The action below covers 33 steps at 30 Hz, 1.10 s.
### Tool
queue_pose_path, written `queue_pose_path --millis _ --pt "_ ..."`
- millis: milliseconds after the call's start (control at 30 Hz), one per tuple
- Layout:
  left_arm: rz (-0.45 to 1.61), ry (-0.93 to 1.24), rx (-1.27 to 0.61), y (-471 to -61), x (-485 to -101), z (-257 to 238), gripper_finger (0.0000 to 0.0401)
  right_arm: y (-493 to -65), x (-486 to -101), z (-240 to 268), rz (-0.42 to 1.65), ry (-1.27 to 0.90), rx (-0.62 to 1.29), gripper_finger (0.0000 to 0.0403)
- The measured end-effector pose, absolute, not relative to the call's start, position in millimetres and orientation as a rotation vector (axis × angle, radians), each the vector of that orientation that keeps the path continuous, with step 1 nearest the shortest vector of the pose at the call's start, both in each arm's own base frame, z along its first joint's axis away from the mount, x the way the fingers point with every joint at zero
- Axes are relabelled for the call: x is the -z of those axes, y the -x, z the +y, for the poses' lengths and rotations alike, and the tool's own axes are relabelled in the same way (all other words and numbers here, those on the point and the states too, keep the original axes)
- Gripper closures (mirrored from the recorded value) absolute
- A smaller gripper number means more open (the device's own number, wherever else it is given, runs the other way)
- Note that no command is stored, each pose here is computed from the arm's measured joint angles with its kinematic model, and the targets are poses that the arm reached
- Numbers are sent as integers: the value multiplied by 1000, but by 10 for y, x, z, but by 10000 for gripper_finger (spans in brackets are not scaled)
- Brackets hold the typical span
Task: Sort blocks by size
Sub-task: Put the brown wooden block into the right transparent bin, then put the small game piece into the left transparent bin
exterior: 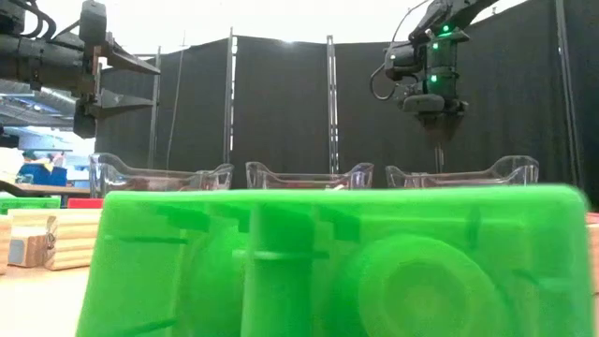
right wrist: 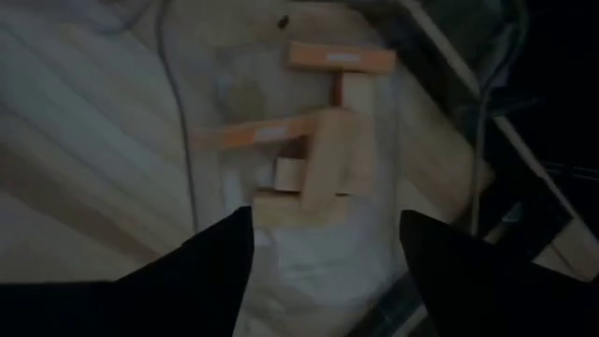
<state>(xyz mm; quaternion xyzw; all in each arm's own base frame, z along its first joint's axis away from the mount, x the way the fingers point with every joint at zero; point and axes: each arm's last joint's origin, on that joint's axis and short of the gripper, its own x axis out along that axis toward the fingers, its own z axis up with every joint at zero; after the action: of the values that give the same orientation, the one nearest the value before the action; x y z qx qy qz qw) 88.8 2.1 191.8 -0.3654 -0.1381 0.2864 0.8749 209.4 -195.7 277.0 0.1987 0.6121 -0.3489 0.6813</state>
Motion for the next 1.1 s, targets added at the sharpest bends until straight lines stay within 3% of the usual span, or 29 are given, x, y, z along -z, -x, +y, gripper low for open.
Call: queue_pose_path --millis 133,300,500,800,933,1100 --pt "-289 763 -598 -888 -1918 21 132 -2140 -2837 -1807 1338 -486 663 127" --pt "-289 763 -598 -888 -1919 21 132 -2321 -3037 -1251 1221 -601 197 155" --pt "-289 763 -597 -888 -1919 21 132 -2409 -3127 -149 1260 -335 -172 179" --pt "-288 763 -597 -888 -1919 21 132 -2530 -2618 1146 1111 -21 -311 188" --pt "-289 764 -597 -888 -1919 21 132 -2746 -2342 1343 1112 11 -325 187" --pt "-290 770 -595 -888 -1918 21 132 -2852 -1951 1437 1290 -51 -384 185"
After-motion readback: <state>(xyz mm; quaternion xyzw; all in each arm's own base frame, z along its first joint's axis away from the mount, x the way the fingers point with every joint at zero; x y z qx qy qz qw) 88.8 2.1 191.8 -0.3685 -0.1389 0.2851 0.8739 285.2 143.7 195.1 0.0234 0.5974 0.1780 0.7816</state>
